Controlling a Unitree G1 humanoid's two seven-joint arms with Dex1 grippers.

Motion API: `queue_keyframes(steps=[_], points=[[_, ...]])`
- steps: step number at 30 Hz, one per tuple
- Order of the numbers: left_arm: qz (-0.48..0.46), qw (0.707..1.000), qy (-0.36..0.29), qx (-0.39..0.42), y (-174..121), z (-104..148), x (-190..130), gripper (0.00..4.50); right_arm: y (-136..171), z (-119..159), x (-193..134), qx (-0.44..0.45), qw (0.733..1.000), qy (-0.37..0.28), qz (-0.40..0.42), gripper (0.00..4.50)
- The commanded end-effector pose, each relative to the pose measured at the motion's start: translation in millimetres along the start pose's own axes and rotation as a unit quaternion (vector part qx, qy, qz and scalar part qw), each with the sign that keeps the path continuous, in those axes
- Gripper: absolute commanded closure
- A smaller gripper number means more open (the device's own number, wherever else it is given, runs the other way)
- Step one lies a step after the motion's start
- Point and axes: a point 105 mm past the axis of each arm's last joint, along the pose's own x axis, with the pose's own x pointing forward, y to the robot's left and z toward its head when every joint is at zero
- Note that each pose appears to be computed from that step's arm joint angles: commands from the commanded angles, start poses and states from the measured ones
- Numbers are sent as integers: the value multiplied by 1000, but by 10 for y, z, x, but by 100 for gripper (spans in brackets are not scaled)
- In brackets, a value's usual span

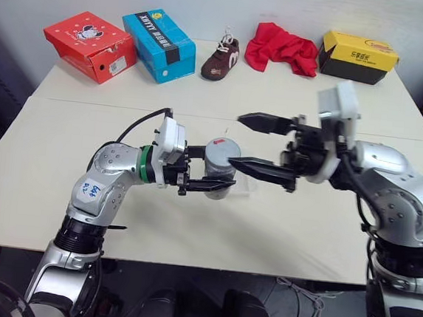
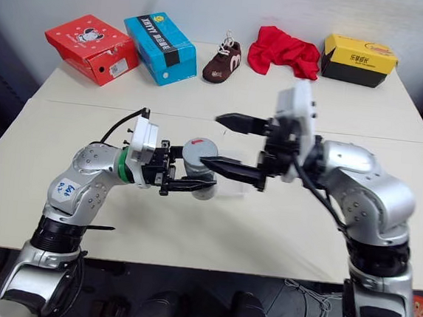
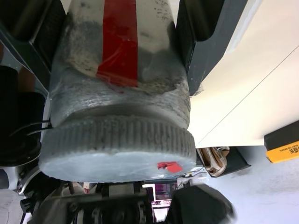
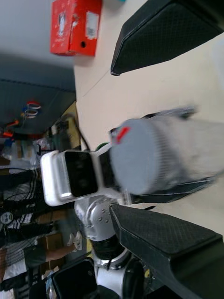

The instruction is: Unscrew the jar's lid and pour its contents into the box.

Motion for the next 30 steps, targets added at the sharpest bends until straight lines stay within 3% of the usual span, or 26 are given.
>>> queue_keyframes(steps=[1,15,30], points=[[-6,1000,-12,21,-25,89,21,213,12,49,126,-23,1000,4,-6,1],[5,1000,-8,25,5,84,-22,213,-66,-76,296,-19,999,9,-33,1],[6,1000,-10,25,-14,72,-10,213,-200,-139,93,-9,998,16,-63,1]])
